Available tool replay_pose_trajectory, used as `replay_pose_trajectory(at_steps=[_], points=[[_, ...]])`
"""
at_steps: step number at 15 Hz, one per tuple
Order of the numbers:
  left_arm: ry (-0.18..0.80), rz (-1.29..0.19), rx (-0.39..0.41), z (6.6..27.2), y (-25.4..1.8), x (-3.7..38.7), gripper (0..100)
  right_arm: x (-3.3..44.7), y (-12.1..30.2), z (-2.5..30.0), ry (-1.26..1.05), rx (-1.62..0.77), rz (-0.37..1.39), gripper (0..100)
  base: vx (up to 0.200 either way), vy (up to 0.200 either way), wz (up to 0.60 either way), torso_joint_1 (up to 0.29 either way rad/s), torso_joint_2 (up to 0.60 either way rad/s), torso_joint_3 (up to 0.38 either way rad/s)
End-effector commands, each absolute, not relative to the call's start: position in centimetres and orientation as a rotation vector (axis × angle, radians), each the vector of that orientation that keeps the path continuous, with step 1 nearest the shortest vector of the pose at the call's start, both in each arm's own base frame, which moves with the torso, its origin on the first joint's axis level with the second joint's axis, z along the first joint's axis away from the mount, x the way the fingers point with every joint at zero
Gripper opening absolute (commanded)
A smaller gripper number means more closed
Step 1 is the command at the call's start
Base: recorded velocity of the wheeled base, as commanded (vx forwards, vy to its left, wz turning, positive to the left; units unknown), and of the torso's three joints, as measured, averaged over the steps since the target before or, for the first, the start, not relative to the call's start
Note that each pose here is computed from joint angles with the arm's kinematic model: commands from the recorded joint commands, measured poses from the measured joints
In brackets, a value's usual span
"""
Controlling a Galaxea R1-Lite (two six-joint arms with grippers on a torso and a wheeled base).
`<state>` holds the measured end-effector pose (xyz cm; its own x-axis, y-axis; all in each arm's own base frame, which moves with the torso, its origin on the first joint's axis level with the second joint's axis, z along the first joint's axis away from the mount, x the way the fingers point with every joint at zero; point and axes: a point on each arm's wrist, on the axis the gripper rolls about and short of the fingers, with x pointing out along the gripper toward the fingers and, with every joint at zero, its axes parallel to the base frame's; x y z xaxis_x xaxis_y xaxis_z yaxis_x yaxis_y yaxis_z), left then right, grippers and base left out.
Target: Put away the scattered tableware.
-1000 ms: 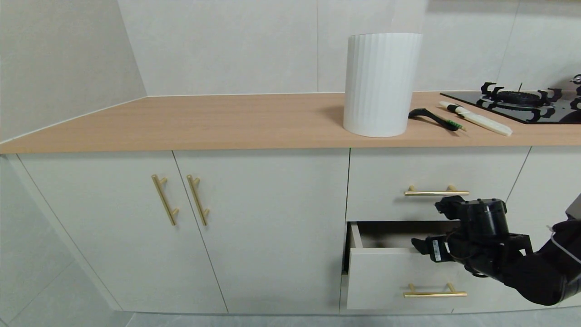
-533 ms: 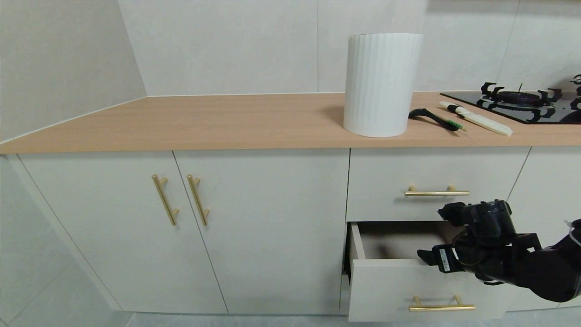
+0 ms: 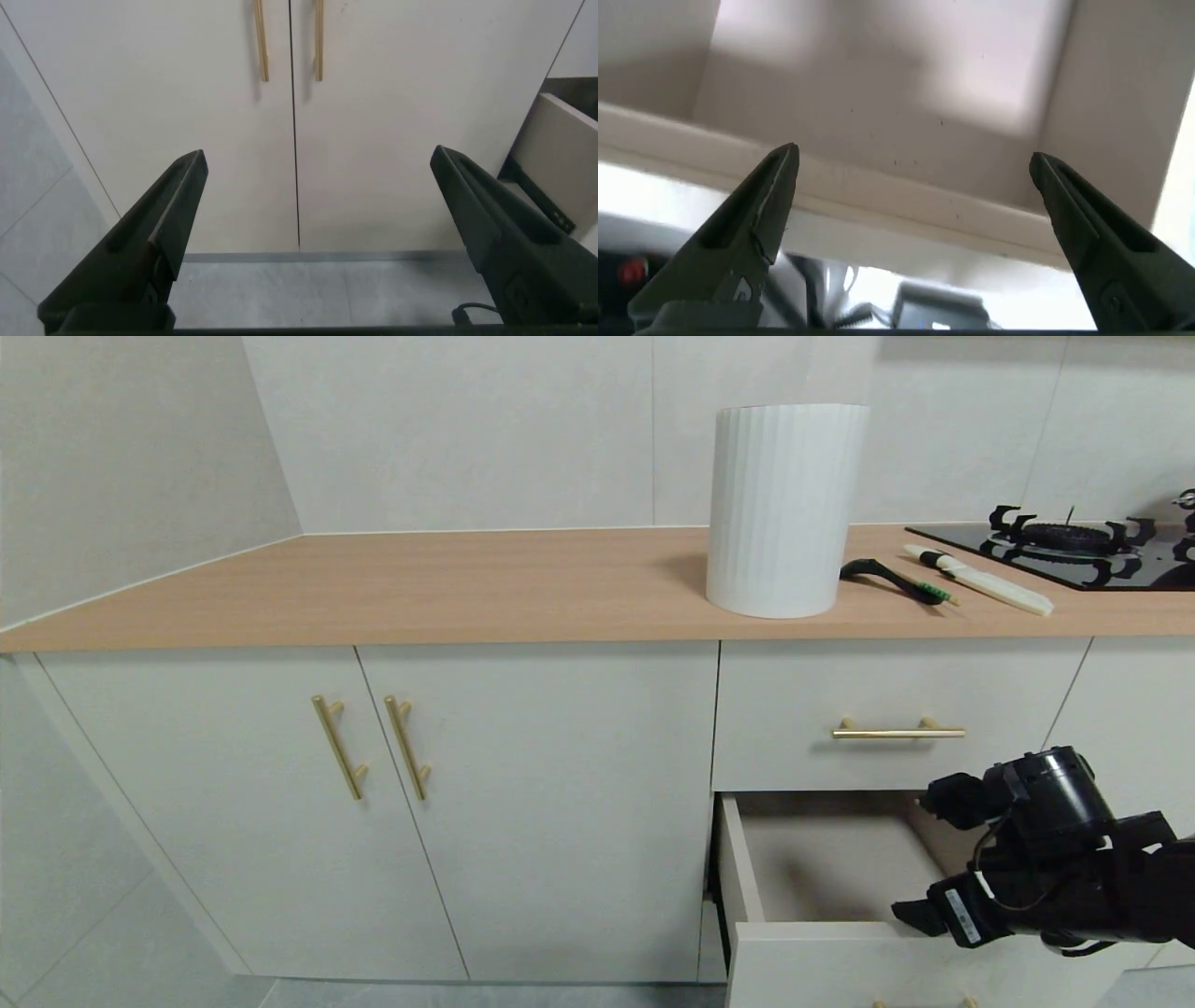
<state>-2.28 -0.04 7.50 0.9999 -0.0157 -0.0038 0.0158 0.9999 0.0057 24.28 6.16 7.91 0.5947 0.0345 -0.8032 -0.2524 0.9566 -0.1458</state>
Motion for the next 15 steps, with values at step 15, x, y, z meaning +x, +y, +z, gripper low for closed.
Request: replay_pose_trajectory(at_steps=[15], points=[[0.005,-0.015,0.006,7.5,0.0,-2.3,100,20.5,7.8,13.5,1.018,-0.277,0.240,100,0.000,0.000,0.00,0.000,0.00,0.000]])
